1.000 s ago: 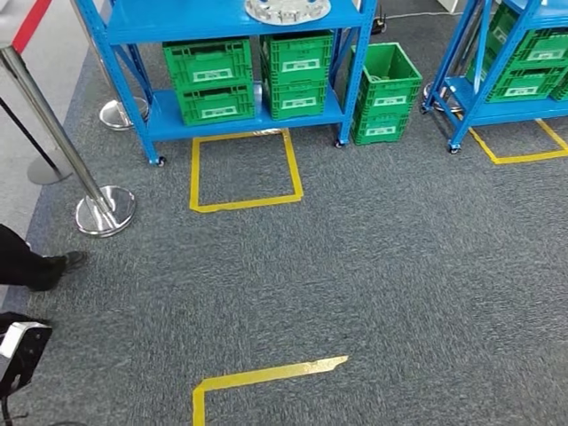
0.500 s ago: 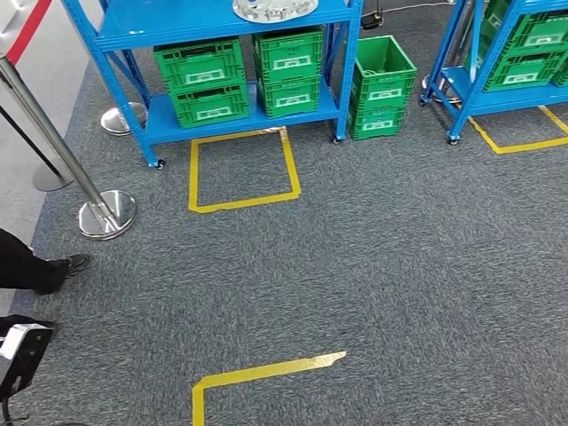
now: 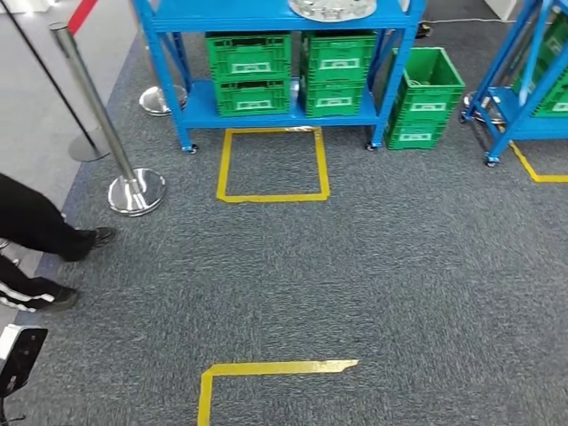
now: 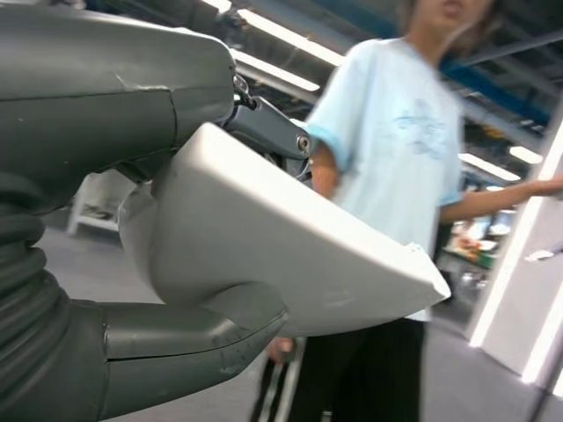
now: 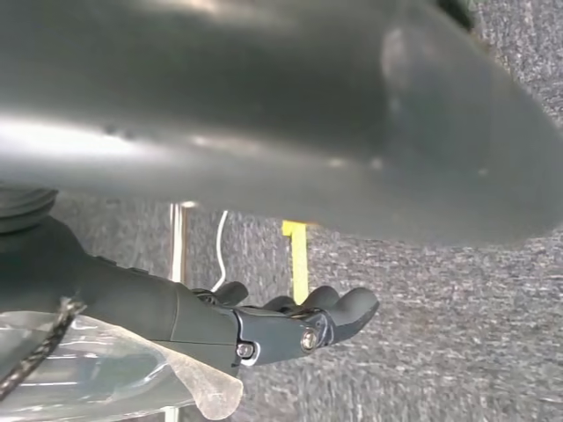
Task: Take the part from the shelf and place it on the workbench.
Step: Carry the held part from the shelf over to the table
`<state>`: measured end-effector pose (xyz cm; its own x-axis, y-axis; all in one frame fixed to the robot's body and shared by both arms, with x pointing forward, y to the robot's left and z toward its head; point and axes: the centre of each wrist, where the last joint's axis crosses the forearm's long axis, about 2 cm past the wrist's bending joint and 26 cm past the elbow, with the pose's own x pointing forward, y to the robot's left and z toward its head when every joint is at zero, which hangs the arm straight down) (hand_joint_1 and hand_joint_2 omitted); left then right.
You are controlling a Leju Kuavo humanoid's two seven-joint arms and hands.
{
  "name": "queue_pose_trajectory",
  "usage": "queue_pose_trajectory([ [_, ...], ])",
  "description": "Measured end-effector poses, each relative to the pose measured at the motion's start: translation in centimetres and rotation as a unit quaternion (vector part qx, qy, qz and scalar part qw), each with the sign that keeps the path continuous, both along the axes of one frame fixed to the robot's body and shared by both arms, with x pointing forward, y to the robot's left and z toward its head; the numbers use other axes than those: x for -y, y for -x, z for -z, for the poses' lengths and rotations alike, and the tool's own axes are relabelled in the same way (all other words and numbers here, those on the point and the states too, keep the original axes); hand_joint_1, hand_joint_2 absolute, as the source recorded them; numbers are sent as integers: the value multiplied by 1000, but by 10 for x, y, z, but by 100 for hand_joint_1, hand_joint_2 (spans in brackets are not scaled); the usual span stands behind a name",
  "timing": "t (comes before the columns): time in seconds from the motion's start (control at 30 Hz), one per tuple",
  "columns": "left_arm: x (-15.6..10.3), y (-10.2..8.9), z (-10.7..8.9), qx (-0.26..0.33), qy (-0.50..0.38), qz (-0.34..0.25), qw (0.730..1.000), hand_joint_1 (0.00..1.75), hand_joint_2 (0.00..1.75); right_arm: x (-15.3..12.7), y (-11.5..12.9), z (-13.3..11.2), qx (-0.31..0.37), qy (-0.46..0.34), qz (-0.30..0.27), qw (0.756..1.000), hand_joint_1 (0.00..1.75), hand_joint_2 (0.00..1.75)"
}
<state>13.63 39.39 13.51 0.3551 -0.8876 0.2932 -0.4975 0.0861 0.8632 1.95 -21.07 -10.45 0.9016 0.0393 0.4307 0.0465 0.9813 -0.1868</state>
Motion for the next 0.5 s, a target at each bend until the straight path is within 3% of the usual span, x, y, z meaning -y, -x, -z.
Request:
queue_pose_trajectory([
  [0.5, 0, 0, 0, 2, 0, 0, 1000, 147, 175, -1, 0, 0, 1, -7, -4, 1000, 0, 0],
])
